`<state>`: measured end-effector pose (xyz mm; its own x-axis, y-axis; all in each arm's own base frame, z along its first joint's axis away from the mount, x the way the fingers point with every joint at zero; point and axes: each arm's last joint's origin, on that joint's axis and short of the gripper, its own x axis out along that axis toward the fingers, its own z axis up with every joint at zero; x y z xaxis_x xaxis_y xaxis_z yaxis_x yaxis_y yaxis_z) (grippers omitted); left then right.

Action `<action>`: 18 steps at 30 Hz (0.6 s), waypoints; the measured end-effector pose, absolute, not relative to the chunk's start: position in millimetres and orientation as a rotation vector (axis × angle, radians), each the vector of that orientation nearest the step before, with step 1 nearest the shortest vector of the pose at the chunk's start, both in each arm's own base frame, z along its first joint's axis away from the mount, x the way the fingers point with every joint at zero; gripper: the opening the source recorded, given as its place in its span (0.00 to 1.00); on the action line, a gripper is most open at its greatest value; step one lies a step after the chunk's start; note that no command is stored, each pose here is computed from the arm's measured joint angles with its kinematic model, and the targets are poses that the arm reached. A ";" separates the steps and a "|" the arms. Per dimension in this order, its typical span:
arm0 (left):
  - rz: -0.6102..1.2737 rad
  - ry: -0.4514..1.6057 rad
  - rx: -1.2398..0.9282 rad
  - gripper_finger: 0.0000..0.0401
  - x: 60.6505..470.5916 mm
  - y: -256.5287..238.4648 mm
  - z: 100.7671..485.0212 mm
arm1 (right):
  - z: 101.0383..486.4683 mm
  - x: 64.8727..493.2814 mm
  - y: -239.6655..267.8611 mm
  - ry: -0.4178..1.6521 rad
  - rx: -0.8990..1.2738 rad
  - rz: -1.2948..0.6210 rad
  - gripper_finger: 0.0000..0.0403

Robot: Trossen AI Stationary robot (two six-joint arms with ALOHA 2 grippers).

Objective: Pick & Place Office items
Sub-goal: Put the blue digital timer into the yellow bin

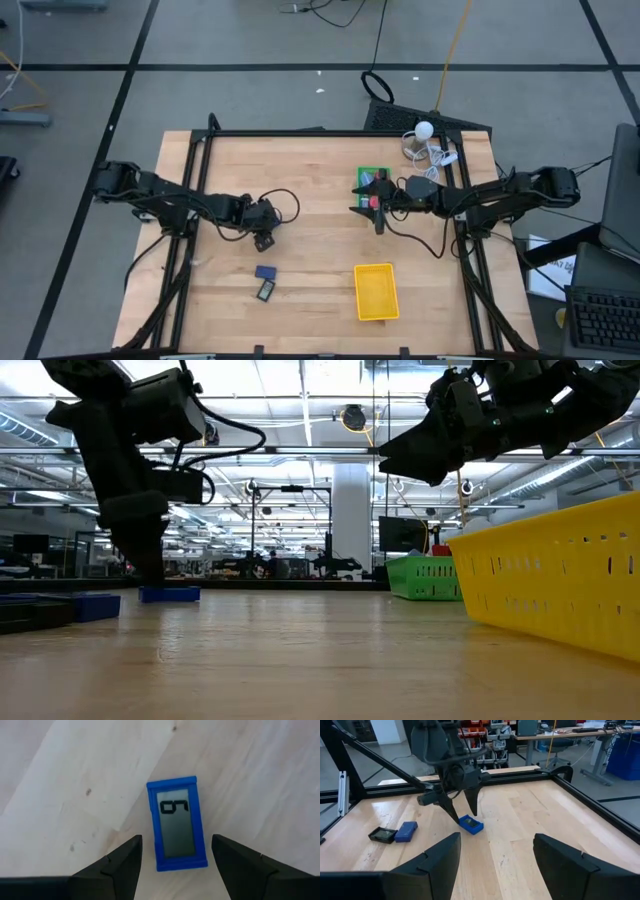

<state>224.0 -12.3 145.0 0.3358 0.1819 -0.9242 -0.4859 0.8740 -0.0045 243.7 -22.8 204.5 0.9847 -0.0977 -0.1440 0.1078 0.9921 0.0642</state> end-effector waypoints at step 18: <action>0.414 1.225 -0.208 0.38 230.0 -17.6 126.0 | 204.7 243.7 -22.8 0.139 0.080 -0.105 0.59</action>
